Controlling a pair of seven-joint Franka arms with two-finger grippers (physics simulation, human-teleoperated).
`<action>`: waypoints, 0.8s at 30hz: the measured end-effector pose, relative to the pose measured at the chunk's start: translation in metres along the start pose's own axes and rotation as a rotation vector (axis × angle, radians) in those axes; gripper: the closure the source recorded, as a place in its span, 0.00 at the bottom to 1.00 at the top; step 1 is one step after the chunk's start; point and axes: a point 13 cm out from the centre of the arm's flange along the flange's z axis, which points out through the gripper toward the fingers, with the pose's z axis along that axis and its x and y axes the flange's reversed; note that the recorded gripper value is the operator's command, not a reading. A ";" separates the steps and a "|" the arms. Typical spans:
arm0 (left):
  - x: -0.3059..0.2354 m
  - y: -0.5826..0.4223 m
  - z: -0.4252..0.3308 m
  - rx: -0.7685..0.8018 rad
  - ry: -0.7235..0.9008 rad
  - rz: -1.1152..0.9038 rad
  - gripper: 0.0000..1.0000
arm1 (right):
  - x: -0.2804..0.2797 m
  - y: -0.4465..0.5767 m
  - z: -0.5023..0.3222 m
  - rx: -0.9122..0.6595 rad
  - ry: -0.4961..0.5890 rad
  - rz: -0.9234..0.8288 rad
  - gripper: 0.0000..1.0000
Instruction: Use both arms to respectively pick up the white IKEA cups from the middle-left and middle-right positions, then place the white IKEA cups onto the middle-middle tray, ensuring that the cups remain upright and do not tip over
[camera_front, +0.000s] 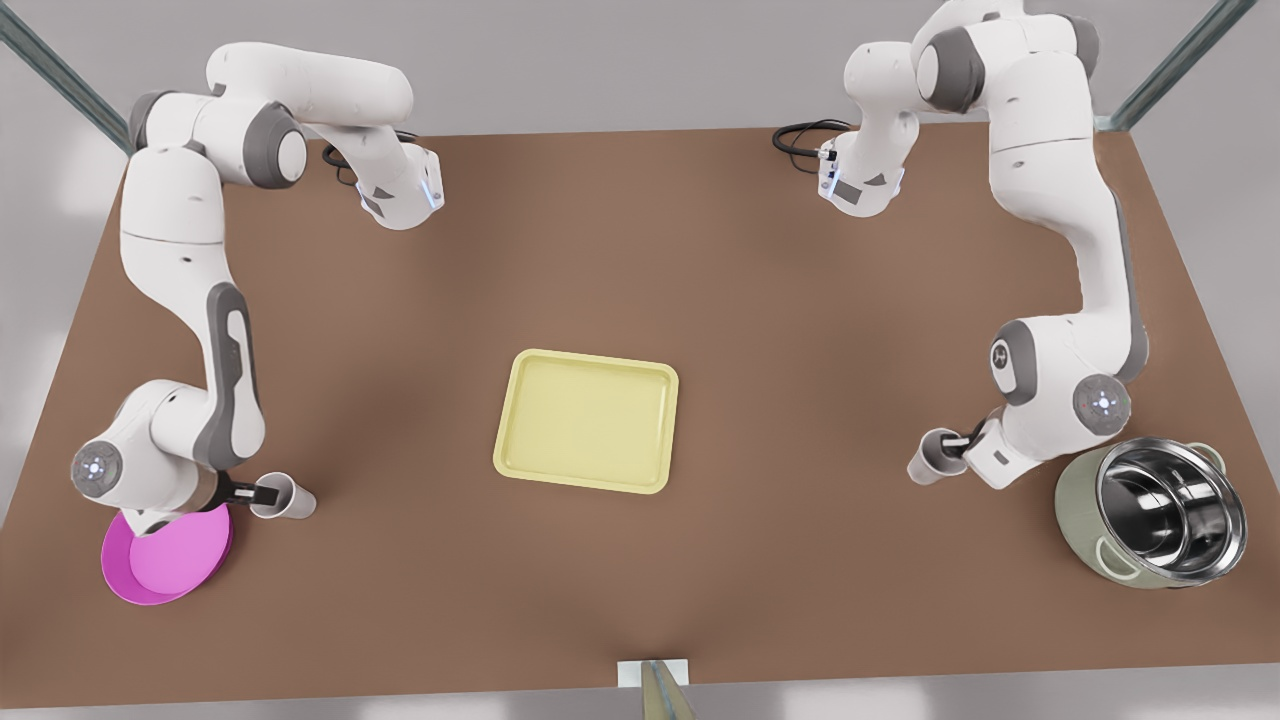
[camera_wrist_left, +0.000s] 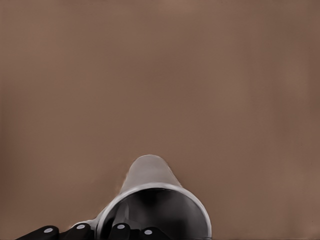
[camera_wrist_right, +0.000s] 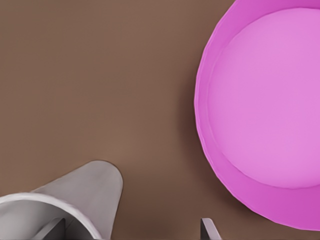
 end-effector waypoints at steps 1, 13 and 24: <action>-0.016 -0.063 0.002 0.029 0.004 0.055 0.79 | 0.000 0.000 0.003 -0.001 0.001 0.000 0.03; -0.021 -0.385 0.068 0.146 0.061 -0.139 0.79 | -0.002 0.005 0.012 0.000 -0.002 -0.021 0.74; 0.005 -0.453 0.103 0.156 0.093 -0.442 0.79 | -0.013 0.190 -0.055 -0.059 -0.091 -0.273 0.77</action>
